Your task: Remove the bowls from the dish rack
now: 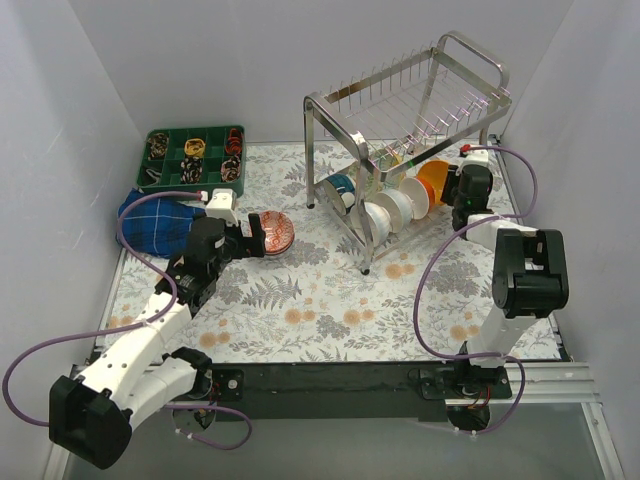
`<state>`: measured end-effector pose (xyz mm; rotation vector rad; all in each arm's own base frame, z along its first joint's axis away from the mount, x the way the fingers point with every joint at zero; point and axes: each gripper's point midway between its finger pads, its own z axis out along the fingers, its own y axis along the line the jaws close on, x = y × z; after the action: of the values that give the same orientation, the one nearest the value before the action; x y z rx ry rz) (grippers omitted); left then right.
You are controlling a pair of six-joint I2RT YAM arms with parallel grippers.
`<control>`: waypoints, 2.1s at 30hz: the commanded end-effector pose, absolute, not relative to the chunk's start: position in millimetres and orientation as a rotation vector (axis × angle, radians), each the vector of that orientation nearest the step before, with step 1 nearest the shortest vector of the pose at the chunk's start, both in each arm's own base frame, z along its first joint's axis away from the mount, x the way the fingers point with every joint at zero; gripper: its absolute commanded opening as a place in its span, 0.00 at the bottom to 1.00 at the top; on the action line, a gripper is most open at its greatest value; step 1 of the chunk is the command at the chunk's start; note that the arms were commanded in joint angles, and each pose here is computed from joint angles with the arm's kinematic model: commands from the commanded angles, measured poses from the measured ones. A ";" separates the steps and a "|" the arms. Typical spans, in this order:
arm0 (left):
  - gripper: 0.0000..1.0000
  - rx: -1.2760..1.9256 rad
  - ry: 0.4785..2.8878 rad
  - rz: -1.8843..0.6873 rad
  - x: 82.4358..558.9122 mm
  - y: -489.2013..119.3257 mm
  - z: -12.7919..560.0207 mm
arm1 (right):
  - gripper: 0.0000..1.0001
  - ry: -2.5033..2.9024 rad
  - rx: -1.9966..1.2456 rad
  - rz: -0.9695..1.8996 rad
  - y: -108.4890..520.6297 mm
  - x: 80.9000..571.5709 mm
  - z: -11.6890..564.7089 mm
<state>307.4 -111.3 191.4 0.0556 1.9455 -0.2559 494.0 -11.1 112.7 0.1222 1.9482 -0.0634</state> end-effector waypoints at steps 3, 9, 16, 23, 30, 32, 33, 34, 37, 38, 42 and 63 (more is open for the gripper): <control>0.98 0.077 1.943 -0.246 308.4 -112.3 187.7 | 0.25 1.840 0.099 -0.103 -17.5 516.8 134.6; 0.98 0.081 1.943 -0.248 308.5 -113.1 187.5 | 0.08 1.810 0.115 -0.125 -21.9 514.6 136.0; 0.98 0.083 1.945 -0.248 308.0 -112.9 186.5 | 0.01 1.719 0.229 -0.275 -42.9 503.2 155.6; 0.98 0.085 1.938 -0.255 307.4 -113.7 187.9 | 0.01 1.622 0.297 -0.374 -58.6 492.2 185.0; 0.98 0.089 1.931 -0.265 306.9 -114.7 189.3 | 0.01 1.571 0.323 -0.381 -63.2 480.4 208.3; 0.98 0.091 1.928 -0.268 306.7 -115.5 190.1 | 0.01 1.557 0.333 -0.382 -64.7 472.2 215.6; 0.98 0.091 1.924 -0.271 306.6 -115.5 191.4 | 0.01 1.555 0.342 -0.382 -65.6 468.2 217.3; 0.98 0.090 1.921 -0.272 306.4 -115.4 191.9 | 0.01 1.554 0.358 -0.388 -67.6 464.2 218.6; 0.98 0.092 1.914 -0.279 305.2 -116.0 193.6 | 0.01 1.589 0.407 -0.361 -67.6 447.5 215.6; 0.98 0.093 1.910 -0.281 305.4 -116.3 195.1 | 0.01 1.580 0.423 -0.341 -66.2 440.3 222.9; 0.98 0.092 1.905 -0.290 305.0 -116.9 196.1 | 0.01 1.727 0.494 -0.265 -58.0 407.3 191.3; 0.98 0.215 1.900 -0.460 297.1 -148.1 193.7 | 0.01 2.383 0.277 0.594 115.6 221.2 73.5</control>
<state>303.3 -128.8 187.3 0.1315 1.9378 -0.3523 251.0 58.9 74.8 0.4324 2.2897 0.3592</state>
